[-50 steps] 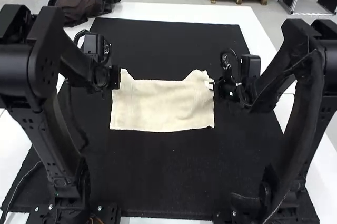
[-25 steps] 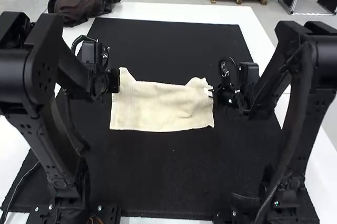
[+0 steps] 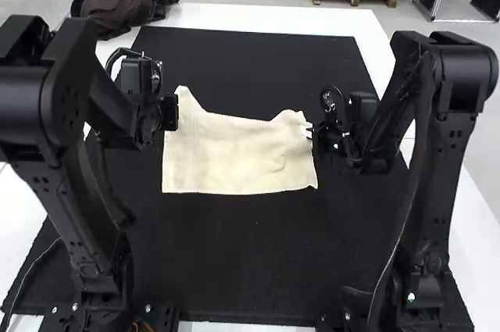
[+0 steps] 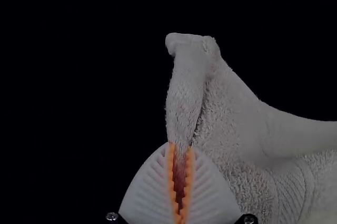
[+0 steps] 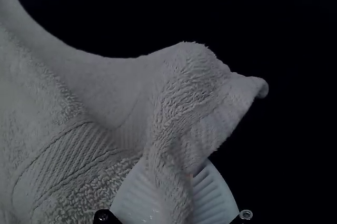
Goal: Fold the towel.
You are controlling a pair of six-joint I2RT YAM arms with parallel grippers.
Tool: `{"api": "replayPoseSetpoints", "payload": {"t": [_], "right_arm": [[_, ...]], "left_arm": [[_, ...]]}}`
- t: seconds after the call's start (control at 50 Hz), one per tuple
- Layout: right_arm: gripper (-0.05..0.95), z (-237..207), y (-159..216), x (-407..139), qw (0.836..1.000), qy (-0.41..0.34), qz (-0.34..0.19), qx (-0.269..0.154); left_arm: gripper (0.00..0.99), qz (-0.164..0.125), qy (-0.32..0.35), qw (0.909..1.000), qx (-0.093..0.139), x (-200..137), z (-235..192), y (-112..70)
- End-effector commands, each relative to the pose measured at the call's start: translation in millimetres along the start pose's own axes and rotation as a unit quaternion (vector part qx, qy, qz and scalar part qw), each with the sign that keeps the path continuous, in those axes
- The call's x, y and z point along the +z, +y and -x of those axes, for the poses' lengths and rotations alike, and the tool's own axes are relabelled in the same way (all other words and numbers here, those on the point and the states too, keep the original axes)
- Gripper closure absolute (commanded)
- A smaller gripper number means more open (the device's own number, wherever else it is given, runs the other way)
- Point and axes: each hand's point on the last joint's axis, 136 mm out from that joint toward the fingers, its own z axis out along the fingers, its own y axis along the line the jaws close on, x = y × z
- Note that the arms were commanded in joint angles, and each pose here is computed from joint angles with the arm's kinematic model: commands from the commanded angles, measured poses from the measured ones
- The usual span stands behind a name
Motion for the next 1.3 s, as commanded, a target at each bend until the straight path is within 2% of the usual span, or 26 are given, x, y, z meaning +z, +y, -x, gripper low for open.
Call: {"api": "replayPoseSetpoints", "payload": {"t": [0.0, 0.12, 0.22, 0.54, 0.9, 1.28], "right_arm": [[0.92, 6, -8, 4, 1.000, -0.014, -0.012, 0.000], [0.92, 11, -9, 4, 0.999, -0.028, -0.014, -0.005], [0.92, 15, -10, 2, 0.999, -0.035, -0.014, 0.025], [0.92, 41, 2, -11, 0.996, -0.042, 0.016, 0.074], [0.92, 44, 17, -23, 0.991, -0.009, 0.046, 0.122], [0.92, 26, 15, -38, 0.983, 0.040, 0.046, 0.173]], "left_arm": [[0.974, 0.004, 0.002, 1.0000, -0.004, 3, -3, 3.2], [0.974, 0.007, -0.003, 1.0000, -0.004, 6, -7, 5.8], [0.975, 0.009, -0.014, 0.9998, -0.005, 5, -4, 7.0], [0.974, 0.010, -0.021, 0.9997, -0.004, -1, 3, 6.7], [0.974, 0.001, 0.005, 1.0000, 0.002, -11, -8, 2.2], [0.974, 0.013, 0.016, 0.9996, 0.016, -27, -19, 13.3]]}}
